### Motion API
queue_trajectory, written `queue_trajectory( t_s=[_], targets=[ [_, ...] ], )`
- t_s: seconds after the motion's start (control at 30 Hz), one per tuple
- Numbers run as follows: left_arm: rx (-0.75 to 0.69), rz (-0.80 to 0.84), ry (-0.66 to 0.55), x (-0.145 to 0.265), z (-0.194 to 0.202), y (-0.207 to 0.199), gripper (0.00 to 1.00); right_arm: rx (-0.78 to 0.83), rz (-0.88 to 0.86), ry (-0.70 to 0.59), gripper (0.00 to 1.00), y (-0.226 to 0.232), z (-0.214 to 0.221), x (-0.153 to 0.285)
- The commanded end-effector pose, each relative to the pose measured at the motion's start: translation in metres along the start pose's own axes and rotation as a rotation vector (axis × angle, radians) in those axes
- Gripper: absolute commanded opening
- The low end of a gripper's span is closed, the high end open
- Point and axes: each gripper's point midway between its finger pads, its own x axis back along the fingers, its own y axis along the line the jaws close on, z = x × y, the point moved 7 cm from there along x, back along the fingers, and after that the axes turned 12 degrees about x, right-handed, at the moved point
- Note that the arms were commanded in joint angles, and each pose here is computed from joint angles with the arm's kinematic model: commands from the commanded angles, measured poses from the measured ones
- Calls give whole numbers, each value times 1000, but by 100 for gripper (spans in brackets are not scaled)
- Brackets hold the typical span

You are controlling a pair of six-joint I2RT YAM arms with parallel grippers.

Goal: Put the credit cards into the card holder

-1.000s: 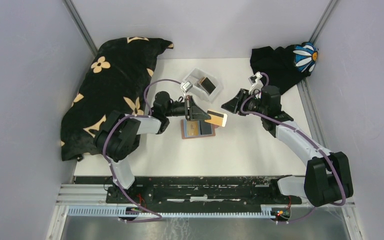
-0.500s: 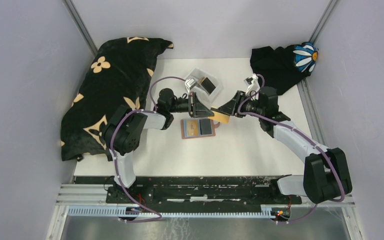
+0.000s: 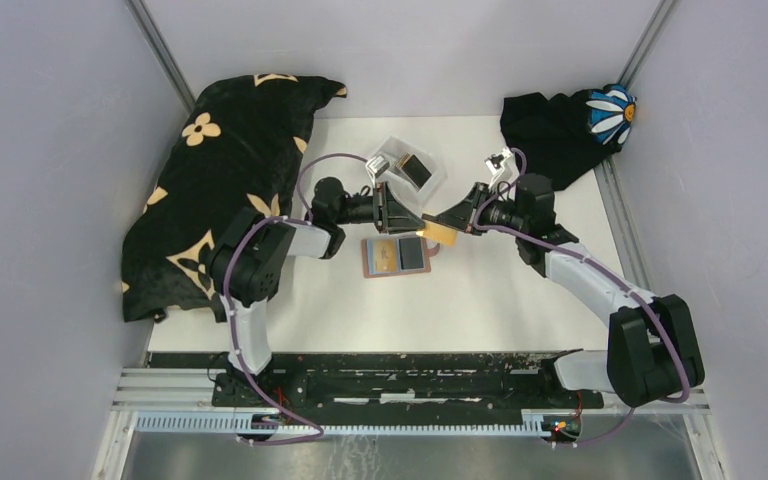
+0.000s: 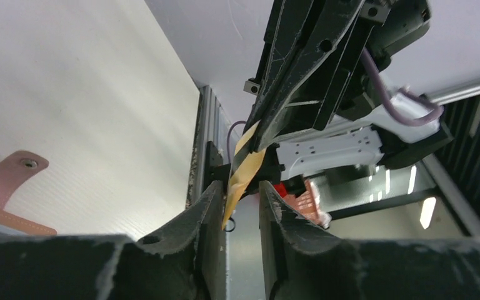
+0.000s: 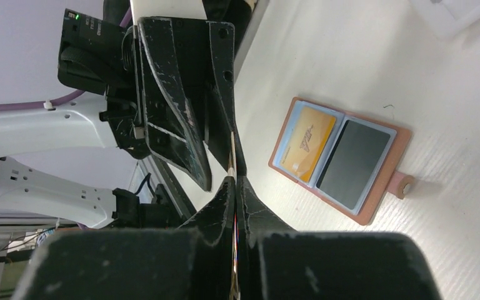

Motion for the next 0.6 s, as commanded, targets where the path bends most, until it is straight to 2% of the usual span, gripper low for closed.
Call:
queue_trajectory(
  t_s=[0.0,0.07,0.17,0.57],
  targets=[
    [8,92,-159,20,-13,-14,41,16,10,-72,1,-1,-5,0],
    [33,164,-223,25,-12,-19,46,7,24,-104,1,-2,-5,0],
    [77,226,-292,29,-5,-17,50,10,34,-163,1,0,-8,-3],
    [65,160,-469,25,15,2,61,-35,124,-402,1,20,-13,-35]
  ],
)
